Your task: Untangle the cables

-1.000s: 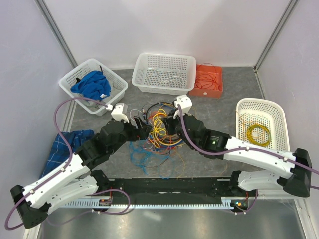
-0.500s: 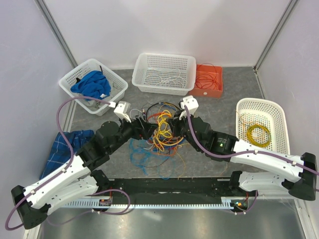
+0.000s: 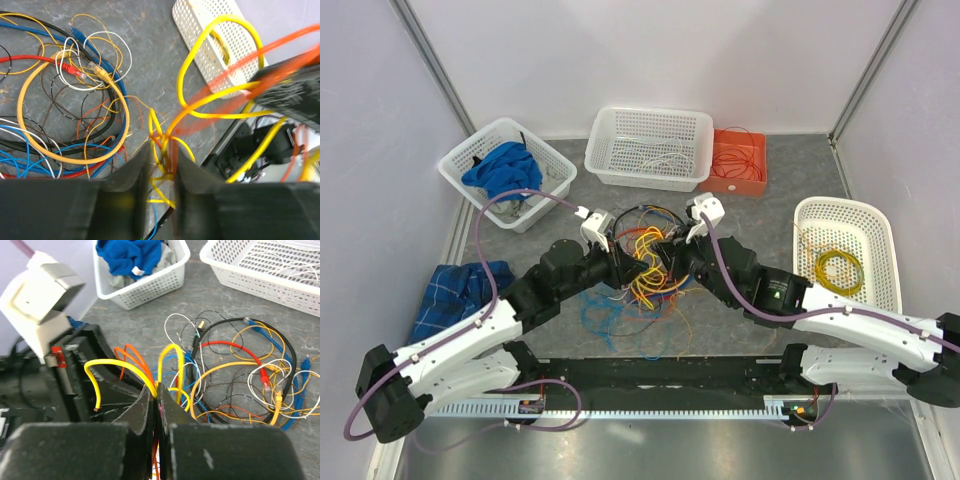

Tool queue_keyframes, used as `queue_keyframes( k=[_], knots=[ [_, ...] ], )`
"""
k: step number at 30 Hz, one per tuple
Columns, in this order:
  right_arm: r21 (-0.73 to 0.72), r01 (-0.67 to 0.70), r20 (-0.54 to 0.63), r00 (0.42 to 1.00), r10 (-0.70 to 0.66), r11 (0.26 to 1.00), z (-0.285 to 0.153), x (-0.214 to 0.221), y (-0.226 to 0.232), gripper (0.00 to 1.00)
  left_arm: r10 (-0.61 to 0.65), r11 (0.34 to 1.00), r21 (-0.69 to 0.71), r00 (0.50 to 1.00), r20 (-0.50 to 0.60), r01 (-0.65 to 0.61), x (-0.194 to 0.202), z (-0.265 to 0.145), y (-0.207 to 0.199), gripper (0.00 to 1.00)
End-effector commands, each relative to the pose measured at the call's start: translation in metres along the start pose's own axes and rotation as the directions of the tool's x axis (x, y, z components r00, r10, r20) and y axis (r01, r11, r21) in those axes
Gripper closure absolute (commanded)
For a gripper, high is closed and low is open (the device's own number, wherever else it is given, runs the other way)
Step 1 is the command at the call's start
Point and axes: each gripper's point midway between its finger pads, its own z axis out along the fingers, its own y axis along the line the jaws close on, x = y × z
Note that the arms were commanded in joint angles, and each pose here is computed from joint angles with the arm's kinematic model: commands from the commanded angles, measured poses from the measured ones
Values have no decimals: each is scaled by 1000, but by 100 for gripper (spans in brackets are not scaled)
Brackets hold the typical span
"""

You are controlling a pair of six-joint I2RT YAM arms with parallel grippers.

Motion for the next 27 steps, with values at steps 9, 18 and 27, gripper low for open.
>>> queue_keyframes(
  k=[9,18,27],
  knots=[
    [174,-24,147,989,-2,984,-30,-44,-38,33,104,989,-121,982,159,-85,-69,-32,-5,98],
    [51,0,150,989,-7,999,-25,-45,-15,49,159,977,-166,973,166,-131,-93,-43,-11,98],
    [-72,48,104,994,-41,996,-10,-38,16,52,155,978,-164,978,139,-132,-86,-38,-9,98]
  ],
)
